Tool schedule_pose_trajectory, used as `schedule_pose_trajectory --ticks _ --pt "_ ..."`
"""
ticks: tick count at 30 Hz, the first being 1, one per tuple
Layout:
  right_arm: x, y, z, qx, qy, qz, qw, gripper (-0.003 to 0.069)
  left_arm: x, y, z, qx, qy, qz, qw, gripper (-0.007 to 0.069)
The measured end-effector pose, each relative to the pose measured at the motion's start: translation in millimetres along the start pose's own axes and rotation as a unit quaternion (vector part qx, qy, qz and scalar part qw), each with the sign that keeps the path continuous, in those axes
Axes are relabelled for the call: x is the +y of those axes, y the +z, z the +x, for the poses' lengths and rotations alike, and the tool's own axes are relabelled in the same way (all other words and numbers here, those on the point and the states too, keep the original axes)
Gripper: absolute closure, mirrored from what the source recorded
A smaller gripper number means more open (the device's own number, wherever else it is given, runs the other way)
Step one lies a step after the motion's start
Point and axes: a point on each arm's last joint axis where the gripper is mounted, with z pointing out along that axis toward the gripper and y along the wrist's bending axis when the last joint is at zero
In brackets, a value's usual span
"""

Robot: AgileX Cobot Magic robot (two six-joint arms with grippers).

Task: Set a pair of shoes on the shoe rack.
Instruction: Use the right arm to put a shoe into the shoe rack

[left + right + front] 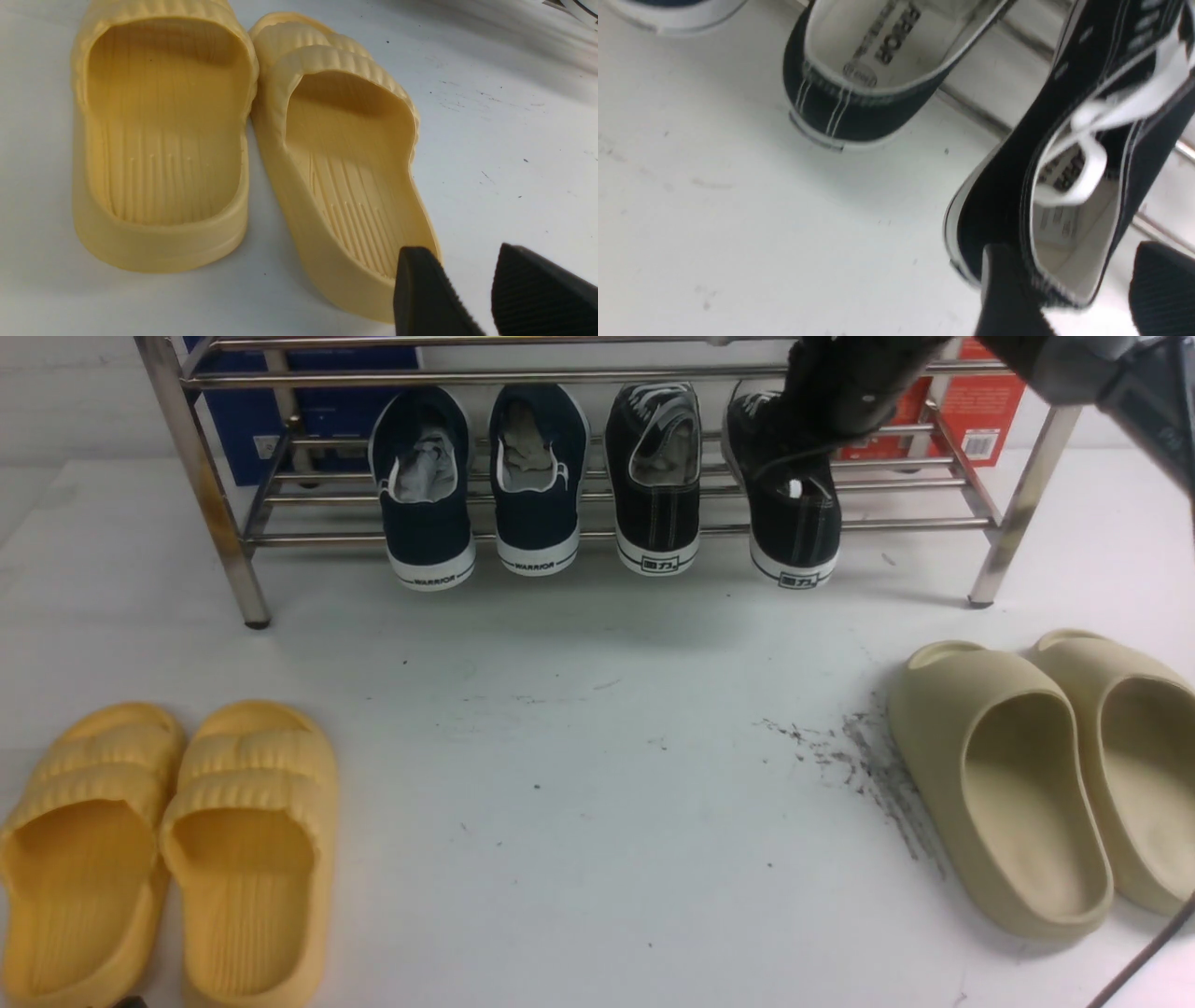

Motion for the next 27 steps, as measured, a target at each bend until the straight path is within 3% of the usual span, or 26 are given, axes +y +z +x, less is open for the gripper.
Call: schedule_pose_trajectory --ticks 6,10,15,18,22,27 --pt "4.2 -36.0 -2.7 -0.015 0.081 -0.026 0.996 0.0377 0.0 0.0 0.0 0.000 0.000 0.000 1.000 0.0388" --pt "10.3 -60.8 4.6 -0.016 0.124 -0.052 0.991 0.0508 0.0 0.0 0.0 0.000 0.000 0.000 1.000 0.0388" --pt "22.1 -55.2 52.7 0.079 0.148 -0.063 0.984 0.0651 0.0 0.0 0.0 0.000 0.000 0.000 1.000 0.0388" --pt "28.4 -18.2 80.2 0.120 0.166 -0.062 0.977 0.0662 0.0 0.0 0.0 0.000 0.000 0.000 1.000 0.0388" --pt "30.6 41.7 93.0 0.083 0.199 -0.049 0.975 0.0661 0.0 0.0 0.0 0.000 0.000 0.000 1.000 0.0388" --pt "21.9 69.9 88.7 0.021 0.226 -0.035 0.973 0.0655 0.0 0.0 0.0 0.000 0.000 0.000 1.000 0.0388"
